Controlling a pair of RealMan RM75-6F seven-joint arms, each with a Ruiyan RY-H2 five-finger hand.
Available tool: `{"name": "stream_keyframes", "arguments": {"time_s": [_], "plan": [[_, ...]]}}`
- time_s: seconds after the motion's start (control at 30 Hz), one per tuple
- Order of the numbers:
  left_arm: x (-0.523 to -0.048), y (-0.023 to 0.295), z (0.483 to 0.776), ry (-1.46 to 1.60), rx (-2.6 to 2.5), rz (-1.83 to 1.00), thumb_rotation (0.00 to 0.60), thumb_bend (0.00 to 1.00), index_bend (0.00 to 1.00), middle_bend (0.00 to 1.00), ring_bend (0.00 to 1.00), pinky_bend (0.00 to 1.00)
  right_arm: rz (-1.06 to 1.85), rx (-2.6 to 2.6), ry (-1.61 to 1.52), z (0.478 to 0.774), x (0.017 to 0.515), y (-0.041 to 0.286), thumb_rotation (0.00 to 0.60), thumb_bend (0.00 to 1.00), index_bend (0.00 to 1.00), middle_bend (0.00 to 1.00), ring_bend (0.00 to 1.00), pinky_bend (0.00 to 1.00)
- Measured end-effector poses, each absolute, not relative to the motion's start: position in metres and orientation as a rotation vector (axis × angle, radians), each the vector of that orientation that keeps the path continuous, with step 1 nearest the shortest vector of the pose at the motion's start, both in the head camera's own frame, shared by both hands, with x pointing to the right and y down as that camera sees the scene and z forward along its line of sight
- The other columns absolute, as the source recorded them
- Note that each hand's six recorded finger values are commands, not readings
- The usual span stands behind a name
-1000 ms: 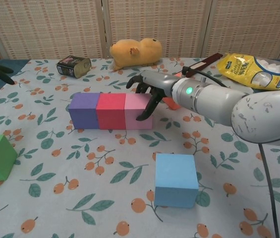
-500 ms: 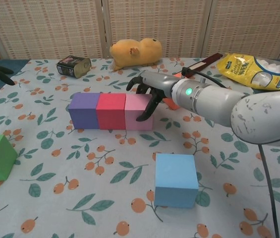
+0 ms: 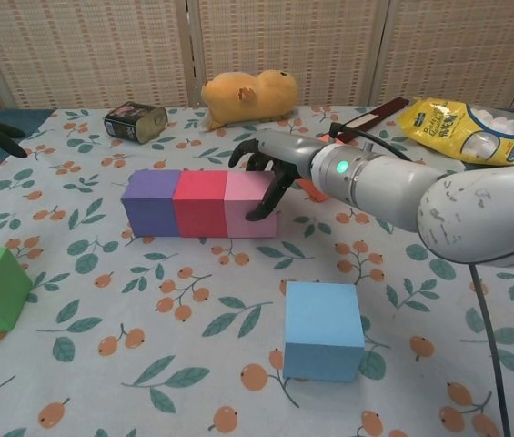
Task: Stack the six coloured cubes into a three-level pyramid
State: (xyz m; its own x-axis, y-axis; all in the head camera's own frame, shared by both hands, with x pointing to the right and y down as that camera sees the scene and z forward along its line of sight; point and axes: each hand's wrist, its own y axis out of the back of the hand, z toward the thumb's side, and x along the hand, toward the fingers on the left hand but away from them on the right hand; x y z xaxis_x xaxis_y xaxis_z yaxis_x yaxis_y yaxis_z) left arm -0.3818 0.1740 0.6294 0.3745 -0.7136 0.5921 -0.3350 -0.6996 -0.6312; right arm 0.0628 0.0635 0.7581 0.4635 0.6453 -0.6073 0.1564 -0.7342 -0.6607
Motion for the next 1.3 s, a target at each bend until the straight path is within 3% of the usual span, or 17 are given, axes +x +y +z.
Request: {"name": "stream_keyframes", "arguments": {"time_s": [1.07,1.2,1.3], "plan": [[-0.3843,0.1753,0.6323,0.917,-2.243,-1.269,0.600,0.31,0.20,0.00,0.04,0.18,1.232,-2.202,-0.663,0.7618,0.0572,0.0633,0.600,0.08,0.17,0.35,0.21,0.20],[-0.3847,0.1755,0.6327,0.918,-2.243,-1.270,0.600,0.31,0.20,0.00,0.04,0.18,1.232,-2.203,-0.666,0.7619,0.0569,0.0630,0.600,0.08,0.13,0.35,0.20,0.19],[-0.3847,0.1756,0.6329,0.918,-2.244,-1.268,0.600,0.31,0.20,0.00,0.04,0.18,1.231,-2.203,-0.662,0.7622,0.0567,0.0633,0.600,0.08,0.05,0.32,0.18,0.17]]}}
